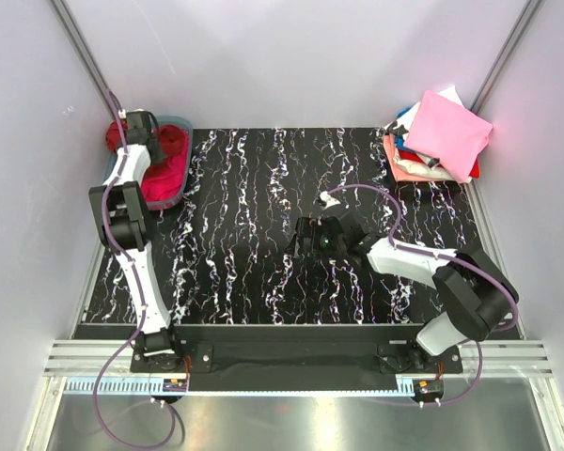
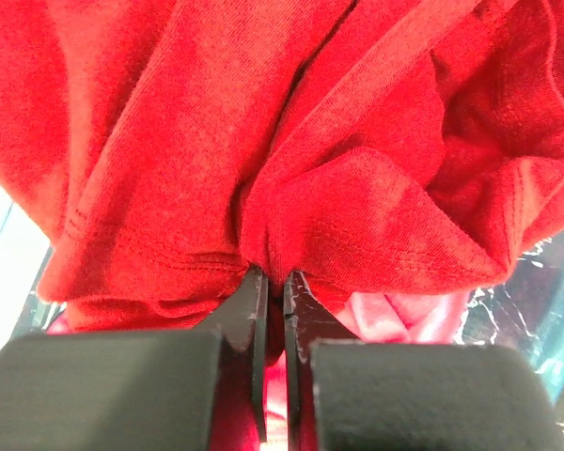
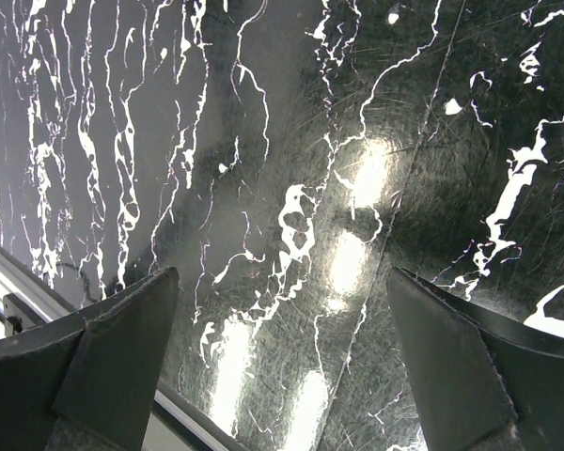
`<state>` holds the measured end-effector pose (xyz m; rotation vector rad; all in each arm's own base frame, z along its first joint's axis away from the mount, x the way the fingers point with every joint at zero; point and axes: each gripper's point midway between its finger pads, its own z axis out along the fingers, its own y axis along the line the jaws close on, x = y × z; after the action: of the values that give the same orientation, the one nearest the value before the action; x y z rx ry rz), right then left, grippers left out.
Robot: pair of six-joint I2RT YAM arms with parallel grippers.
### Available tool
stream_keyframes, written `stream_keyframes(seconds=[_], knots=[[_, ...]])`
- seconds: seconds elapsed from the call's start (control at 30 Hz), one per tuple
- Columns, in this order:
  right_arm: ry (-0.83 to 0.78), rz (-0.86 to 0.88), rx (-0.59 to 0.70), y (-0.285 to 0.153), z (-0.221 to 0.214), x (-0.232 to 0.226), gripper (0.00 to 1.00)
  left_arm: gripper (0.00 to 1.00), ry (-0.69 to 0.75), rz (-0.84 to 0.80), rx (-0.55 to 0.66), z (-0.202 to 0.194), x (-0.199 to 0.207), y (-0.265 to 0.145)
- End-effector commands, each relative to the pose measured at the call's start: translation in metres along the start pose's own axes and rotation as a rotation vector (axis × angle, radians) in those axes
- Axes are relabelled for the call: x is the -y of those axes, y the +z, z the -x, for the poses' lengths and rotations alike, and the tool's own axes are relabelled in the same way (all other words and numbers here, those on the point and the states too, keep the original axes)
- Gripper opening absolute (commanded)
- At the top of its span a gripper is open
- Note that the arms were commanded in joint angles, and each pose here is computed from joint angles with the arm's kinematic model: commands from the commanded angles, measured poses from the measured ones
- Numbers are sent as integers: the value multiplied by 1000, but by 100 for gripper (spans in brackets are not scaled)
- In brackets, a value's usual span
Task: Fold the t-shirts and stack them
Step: Grab the tshirt from the pile, then move the tshirt to the center of the board
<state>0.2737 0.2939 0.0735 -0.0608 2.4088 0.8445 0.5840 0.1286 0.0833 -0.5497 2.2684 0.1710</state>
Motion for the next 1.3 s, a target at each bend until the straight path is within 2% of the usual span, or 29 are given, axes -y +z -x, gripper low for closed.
stream_keyframes(seconds=[0.0,0.13,0.23,0.3,0.33,0.47,0.57,0.6,0.67,0.7,0.73,0.77,0.8,0.83,0.9,0.97,1.1,1.27], knots=[[-21,26,26,1,13,-13,100,0,-79,-53,204,86,9,-69],[-24,30,41,-2,14,-13,100,0,-155,-138,334,135,18,-146],[-29,52,86,-11,18,-14,100,0,-167,-258,480,173,38,-245],[-29,76,133,-17,24,-18,100,0,-113,-335,529,174,65,-290],[-30,83,153,-24,23,-16,100,0,-89,-375,578,176,72,-327],[-19,97,280,-51,35,-15,100,0,103,-529,560,133,135,-397],[23,46,409,-82,51,-4,100,0,218,-612,441,79,163,-416],[32,3,399,-90,46,6,100,2,247,-626,383,58,168,-417],[49,-13,495,-125,61,6,100,62,327,-679,265,7,185,-417],[54,-78,462,-133,50,20,100,83,361,-673,192,-18,185,-412],[65,-58,521,-160,61,13,100,99,393,-662,119,-45,183,-402],[76,-91,552,-174,64,18,100,99,400,-673,73,-66,187,-402],[85,-143,528,-184,54,30,100,99,404,-702,44,-81,190,-402],[98,-111,580,-208,61,24,100,99,406,-700,12,-102,180,-400],[110,-130,585,-225,53,32,99,99,360,-728,22,-112,178,-408],[119,-76,617,-243,51,27,100,99,307,-722,13,-128,160,-412],[105,-13,516,-226,28,23,100,99,292,-708,-31,-154,136,-415],[67,-95,287,-170,13,20,100,99,311,-612,-21,-172,100,-406]])
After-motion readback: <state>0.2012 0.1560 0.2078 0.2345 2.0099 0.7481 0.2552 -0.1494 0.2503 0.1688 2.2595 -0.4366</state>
